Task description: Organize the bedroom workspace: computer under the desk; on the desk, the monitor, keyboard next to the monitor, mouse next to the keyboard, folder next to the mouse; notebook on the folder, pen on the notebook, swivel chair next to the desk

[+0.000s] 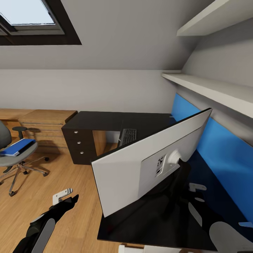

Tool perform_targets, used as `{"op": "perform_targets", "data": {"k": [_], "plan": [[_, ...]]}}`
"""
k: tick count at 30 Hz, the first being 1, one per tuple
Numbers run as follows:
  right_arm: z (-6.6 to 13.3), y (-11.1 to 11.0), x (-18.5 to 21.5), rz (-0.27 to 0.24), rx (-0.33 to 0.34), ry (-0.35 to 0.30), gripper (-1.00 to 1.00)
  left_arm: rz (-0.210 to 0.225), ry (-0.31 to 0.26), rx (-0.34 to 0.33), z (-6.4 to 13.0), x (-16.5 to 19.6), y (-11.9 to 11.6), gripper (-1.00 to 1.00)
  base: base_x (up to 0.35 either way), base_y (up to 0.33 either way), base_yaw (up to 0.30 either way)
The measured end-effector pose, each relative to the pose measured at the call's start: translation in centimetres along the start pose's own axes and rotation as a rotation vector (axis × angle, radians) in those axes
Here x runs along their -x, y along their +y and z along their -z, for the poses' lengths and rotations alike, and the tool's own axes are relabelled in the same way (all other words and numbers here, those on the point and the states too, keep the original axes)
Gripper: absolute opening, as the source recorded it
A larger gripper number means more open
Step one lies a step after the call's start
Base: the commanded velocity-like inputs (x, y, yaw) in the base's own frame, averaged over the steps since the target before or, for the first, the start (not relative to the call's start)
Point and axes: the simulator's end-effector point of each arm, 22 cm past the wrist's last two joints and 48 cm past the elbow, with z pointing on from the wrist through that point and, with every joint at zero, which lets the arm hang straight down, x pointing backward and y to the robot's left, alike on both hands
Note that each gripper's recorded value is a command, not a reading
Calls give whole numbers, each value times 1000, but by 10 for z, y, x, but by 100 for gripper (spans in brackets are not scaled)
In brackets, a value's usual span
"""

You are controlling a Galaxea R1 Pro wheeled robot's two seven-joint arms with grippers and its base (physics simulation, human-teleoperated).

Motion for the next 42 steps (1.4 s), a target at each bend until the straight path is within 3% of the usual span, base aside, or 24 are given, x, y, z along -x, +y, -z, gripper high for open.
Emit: {"op": "perform_targets", "data": {"k": [29, 30, 42], "plan": [[-1, 0, 1, 1, 0, -4, 100, -2, 1, 3, -1, -1, 2, 100, 18, 0, 0], [-1, 1, 1, 1, 1, -4, -100, -2, 1, 3, -1, -1, 2, 100, 2, 0, 0], [-1, 1, 1, 11, 1, -4, -100, -2, 2, 4, -1, -1, 2, 100, 0, 0, 0]]}}
